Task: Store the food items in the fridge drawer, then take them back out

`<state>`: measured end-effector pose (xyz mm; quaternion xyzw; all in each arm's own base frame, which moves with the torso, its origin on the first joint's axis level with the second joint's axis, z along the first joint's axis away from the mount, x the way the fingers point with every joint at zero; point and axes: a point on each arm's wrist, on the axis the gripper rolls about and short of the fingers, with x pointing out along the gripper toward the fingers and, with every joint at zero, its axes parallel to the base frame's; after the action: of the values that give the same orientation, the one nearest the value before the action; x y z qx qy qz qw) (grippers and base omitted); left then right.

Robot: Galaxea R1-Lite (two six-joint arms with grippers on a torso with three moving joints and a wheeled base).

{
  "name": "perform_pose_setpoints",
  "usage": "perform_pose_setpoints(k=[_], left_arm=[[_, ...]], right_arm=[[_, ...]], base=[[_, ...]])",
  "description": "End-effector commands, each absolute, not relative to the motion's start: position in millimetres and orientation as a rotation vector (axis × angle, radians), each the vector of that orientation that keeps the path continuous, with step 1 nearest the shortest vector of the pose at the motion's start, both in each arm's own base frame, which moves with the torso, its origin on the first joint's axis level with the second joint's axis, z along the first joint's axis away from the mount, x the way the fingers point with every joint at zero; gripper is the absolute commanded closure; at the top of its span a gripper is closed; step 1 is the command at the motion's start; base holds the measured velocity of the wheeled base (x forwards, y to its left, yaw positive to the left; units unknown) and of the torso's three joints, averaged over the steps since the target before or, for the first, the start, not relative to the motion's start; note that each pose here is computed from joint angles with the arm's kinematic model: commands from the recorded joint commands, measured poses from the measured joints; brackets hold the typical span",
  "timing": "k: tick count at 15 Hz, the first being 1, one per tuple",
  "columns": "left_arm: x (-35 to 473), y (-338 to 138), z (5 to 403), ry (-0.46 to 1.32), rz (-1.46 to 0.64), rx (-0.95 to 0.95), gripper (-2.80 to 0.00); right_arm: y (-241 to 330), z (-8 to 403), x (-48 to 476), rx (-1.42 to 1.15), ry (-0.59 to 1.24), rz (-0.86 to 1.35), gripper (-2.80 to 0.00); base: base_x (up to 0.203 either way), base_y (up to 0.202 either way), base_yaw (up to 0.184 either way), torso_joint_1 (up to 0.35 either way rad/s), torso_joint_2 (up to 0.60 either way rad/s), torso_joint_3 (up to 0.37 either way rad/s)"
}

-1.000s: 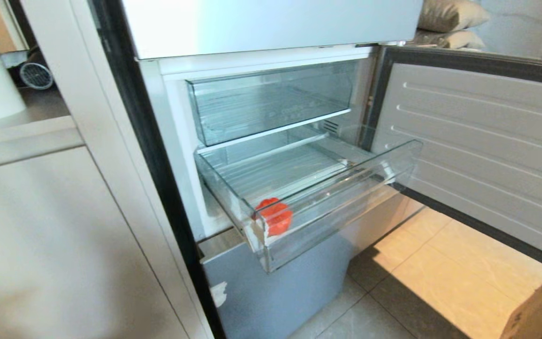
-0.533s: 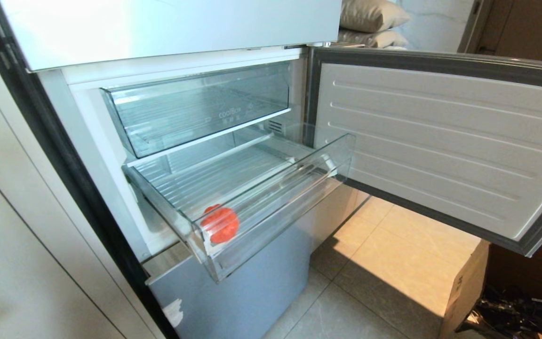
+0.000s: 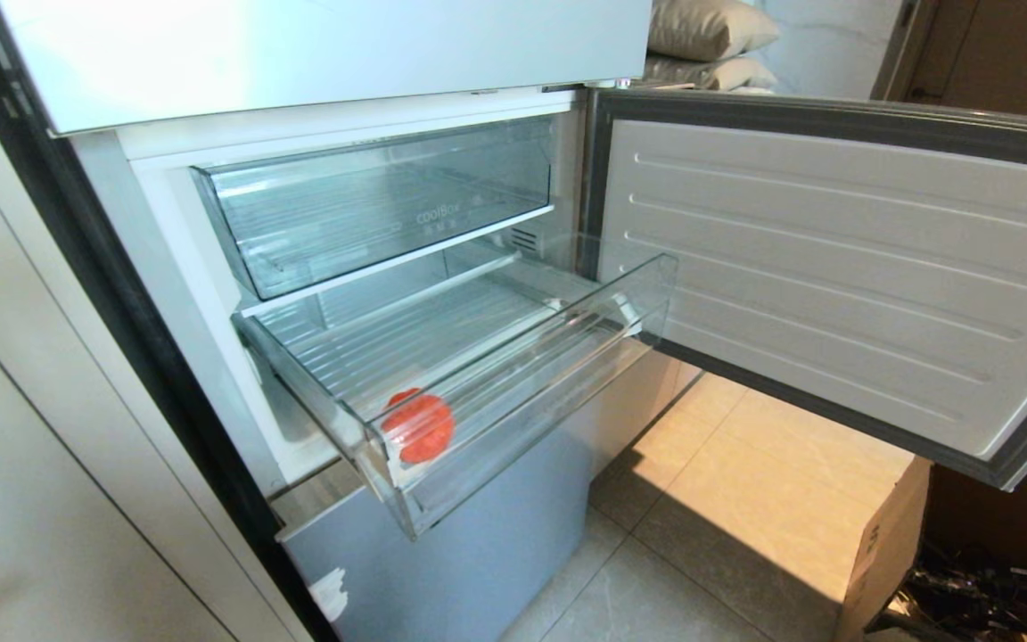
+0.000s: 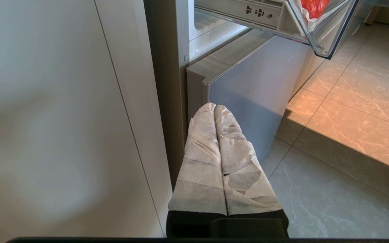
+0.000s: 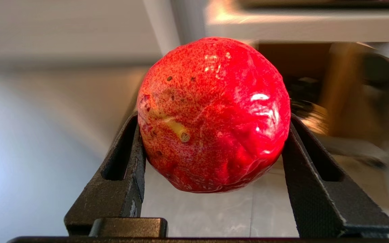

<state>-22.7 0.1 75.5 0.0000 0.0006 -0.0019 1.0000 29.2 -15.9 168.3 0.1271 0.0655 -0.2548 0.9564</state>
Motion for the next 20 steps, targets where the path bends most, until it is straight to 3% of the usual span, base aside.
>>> perform_pose_setpoints(k=[1,6,14,20], left_arm=[[-23,0,76,0.002,-0.005,0.000,0.00],[-23,0,76,0.002,-0.005,0.000,0.00],[-23,0,76,0.002,-0.005,0.000,0.00],[-23,0,76,0.002,-0.004,0.000,0.00]], right_arm=[[-55,182,66,0.327,0.204,-0.694,0.00],[-136,192,111,0.345,0.148,-0.855,0.00],[-272,197,115,0.280,0.031,-1.114,0.00],[-348,165,128,0.307,0.046,-1.160,0.00]], base=[[0.000,0.000,0.000,0.000,0.00,0.000],[0.000,0.000,0.000,0.000,0.00,0.000],[0.000,0.000,0.000,0.000,0.00,0.000],[0.000,0.000,0.000,0.000,0.00,0.000]])
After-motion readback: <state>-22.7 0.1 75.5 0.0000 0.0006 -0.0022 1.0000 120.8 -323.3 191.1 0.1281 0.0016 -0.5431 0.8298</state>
